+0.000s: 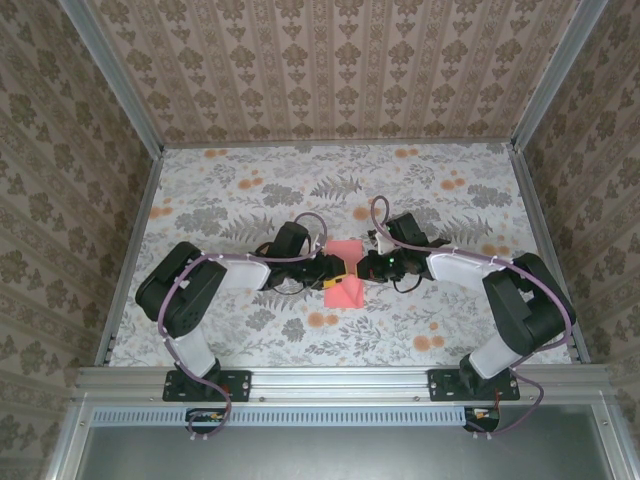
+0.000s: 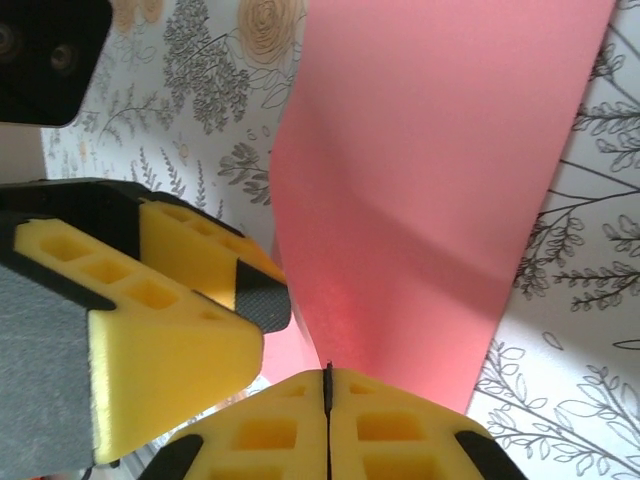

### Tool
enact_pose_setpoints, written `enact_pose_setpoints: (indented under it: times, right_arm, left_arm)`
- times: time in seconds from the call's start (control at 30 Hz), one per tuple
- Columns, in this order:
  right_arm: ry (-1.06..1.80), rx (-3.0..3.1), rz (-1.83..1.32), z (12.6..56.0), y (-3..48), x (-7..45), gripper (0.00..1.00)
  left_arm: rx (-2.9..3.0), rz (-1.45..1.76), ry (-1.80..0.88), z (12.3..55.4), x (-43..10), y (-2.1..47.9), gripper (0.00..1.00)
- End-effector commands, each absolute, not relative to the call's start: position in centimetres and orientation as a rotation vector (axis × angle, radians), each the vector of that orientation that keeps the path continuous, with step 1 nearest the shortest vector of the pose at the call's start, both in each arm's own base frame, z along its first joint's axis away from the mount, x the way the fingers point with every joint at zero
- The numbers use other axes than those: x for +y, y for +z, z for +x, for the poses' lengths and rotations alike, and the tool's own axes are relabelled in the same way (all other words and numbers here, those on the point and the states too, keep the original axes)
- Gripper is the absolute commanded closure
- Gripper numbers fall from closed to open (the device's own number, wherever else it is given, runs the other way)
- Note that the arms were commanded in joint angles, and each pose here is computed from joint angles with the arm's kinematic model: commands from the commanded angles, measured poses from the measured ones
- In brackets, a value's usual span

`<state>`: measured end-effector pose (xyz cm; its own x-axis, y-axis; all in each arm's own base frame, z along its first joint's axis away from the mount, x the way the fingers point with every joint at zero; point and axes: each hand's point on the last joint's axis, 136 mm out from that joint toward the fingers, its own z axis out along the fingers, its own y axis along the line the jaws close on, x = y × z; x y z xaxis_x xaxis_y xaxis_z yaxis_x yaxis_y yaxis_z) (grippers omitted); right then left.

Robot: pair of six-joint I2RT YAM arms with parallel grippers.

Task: Fold a paper plane with a square sheet of paper (pick it up from the middle)
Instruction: Fold the triangle a second time at the center of the table.

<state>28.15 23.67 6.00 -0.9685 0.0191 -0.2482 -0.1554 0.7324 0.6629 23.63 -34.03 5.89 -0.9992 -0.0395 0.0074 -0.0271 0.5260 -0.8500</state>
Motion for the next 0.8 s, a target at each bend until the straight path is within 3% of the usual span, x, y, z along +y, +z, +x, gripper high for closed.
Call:
enact_pose_setpoints:
  times: [0.0, 0.77]
  right_arm:
    - [0.989, 2.696, -0.148, 29.0, 5.8, 23.5, 0.94]
    - [0.877, 2.744, -0.301, 30.3, 3.7, 23.5, 0.96]
  left_arm:
    - [2.678, -0.025, -1.532, 24.5, -34.4, 7.9, 0.61]
    - [2.719, 0.008, -1.521, 25.0, -35.8, 6.9, 0.69]
